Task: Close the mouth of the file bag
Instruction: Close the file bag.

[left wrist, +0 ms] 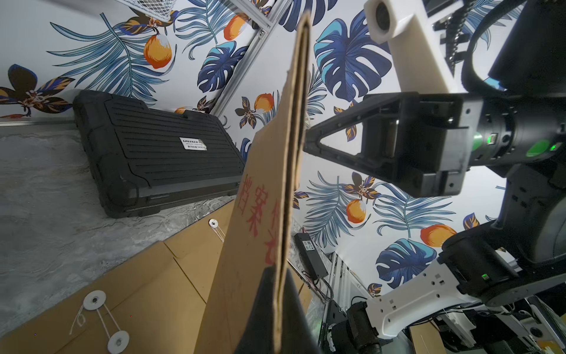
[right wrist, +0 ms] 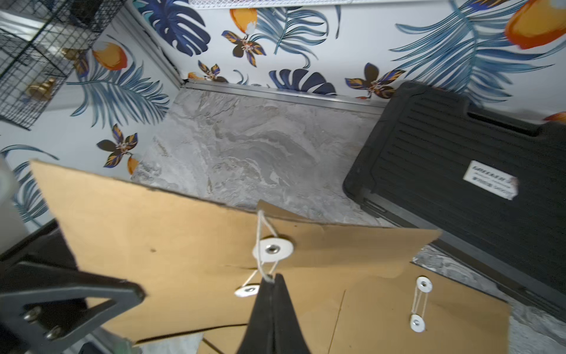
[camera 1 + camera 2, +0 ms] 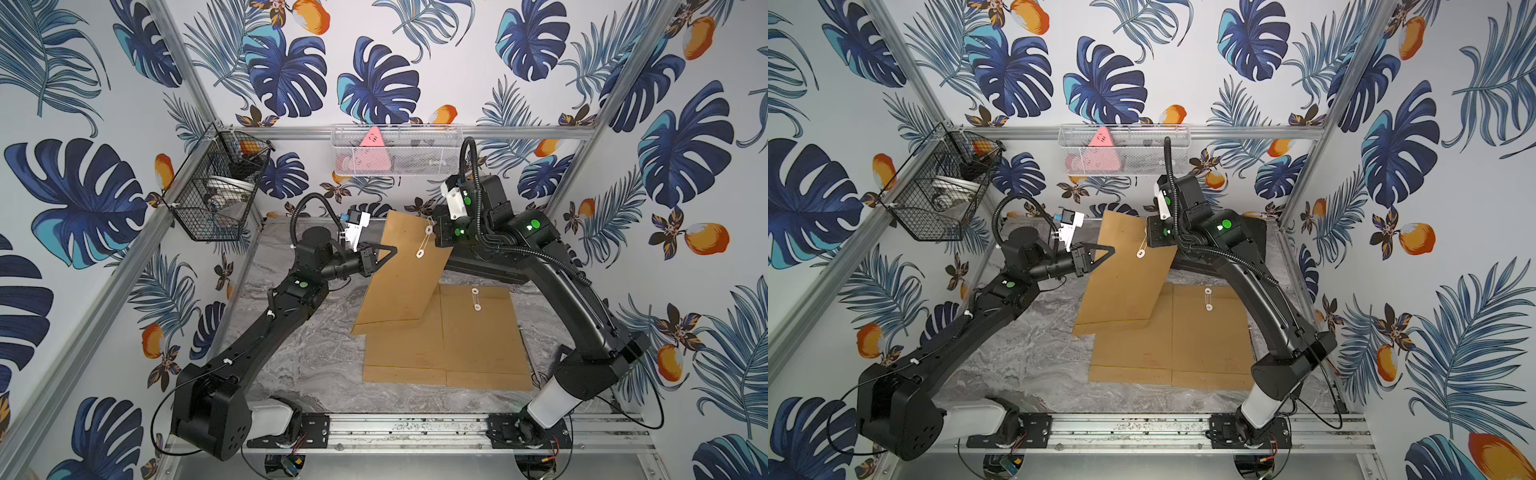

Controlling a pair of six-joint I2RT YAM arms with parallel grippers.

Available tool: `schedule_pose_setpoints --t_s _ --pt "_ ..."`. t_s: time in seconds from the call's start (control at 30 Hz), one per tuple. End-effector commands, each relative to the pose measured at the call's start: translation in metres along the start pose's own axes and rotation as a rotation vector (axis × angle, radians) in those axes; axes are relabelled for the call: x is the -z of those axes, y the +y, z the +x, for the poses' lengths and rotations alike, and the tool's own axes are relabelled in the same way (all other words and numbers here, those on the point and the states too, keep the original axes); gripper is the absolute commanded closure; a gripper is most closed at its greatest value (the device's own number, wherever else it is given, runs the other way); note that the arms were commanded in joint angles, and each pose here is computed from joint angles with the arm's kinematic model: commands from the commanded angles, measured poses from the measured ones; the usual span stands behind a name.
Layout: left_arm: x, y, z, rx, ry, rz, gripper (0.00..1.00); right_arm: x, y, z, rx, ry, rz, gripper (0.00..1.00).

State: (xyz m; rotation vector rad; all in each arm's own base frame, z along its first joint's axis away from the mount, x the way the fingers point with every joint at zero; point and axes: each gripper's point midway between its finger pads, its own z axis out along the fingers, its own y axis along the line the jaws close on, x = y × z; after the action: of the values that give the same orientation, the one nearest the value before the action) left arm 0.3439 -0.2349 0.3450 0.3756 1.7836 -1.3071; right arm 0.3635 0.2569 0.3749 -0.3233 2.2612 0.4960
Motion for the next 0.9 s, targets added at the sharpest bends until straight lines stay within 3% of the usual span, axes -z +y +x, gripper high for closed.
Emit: schedule_pose_setpoints --t_s 0.0,0.3,0.87 --pt "0.001 -0.005 -0.005 -0.039 -0.022 0.018 1.00 0.000 0.023 -0.001 -0.050 0.021 -0.128 1.00" --pt "0.000 -0.009 -0.004 -0.024 -0.029 0.049 1.00 -0.013 0.062 -0.006 -0.133 0.030 -0.351 1.00" --pt "0.006 -0.014 -0.015 -0.047 -0.047 0.035 1.00 -0.023 0.044 0.032 -0.208 0.022 -0.402 1.00"
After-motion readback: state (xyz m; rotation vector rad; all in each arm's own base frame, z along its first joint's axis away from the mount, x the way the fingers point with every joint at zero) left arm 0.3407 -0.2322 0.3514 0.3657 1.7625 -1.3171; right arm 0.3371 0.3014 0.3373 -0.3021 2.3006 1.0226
